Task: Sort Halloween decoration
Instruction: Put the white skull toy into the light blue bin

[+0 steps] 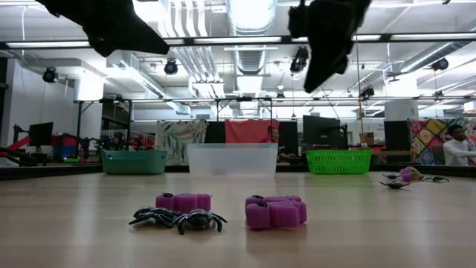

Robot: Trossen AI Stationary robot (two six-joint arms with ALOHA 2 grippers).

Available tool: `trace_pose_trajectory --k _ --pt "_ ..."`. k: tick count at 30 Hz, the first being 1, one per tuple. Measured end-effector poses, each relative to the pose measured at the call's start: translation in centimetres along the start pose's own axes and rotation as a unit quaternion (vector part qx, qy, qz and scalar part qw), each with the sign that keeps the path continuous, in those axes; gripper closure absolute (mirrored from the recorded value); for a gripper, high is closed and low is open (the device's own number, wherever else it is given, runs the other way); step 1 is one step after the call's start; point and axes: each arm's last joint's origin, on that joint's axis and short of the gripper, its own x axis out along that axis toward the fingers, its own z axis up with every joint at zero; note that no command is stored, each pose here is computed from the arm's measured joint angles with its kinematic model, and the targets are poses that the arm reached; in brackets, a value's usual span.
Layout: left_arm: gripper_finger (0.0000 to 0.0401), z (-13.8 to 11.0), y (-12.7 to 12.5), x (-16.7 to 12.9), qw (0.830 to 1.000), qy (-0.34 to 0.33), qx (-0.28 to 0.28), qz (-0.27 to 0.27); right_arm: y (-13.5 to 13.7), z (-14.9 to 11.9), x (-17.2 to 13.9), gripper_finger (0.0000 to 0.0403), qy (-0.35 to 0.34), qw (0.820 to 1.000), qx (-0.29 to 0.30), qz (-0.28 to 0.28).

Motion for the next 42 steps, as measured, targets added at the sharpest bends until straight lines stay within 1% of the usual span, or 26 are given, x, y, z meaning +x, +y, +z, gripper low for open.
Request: trace_pose_trajectory --k 4,8,10,13,17,23,26,29,34,38,42 --pt "0.0401 0.2 -0.1 0.0 1.000 -0.007 -0.010 -0.003 0.5 -2.0 0.4 0.0321 0.019 1.000 0.000 0.003" --pt "0.0401 0.2 -0.1 0.0 1.000 -0.009 -0.013 -0.004 0.6 -4.1 1.0 0.0321 0.056 0.998 0.029 -0.006" --pt "0.0401 0.2 -0.1 0.0 1.000 -0.009 -0.013 -0.004 0.4 -5.2 1.2 0.0321 0.090 0.994 0.053 -0.023" --pt "0.0401 0.3 -0.1 0.0 1.000 -0.010 -0.012 -0.004 -0.3 -6.9 1.5 0.0321 0.148 0.983 0.088 -0.060" --pt "0.0401 0.3 -0.1 0.0 1.000 -0.010 -0.009 -0.004 -1.6 -8.4 2.1 0.0321 0.184 0.967 0.134 -0.113" --pt "0.0401 0.1 -0.2 0.1 1.000 -0.009 -0.007 -0.002 -4.0 -9.8 3.4 0.0321 0.198 0.939 0.227 -0.165" --pt "0.0401 0.0 -0.3 0.3 1.000 -0.005 -0.002 0.000 -4.8 -10.2 3.7 0.0315 0.197 0.928 0.253 -0.189" --pt "0.0401 -0.3 -0.5 0.5 1.000 -0.001 0.014 0.003 -5.1 -10.2 3.9 0.0301 0.198 0.925 0.262 -0.192" --pt "0.0401 -0.9 -0.8 1.2 0.999 0.009 0.040 0.010 -5.3 -10.0 4.4 0.0276 0.193 0.924 0.266 -0.196" --pt "0.0401 -0.8 -1.2 1.6 0.998 0.008 0.059 0.029 -5.7 -10.3 4.7 0.0264 0.197 0.914 0.282 -0.218" --pt "0.0401 -0.5 -1.7 2.1 0.995 0.008 0.089 0.035 -6.4 -11.1 5.1 0.0259 0.207 0.904 0.295 -0.232"
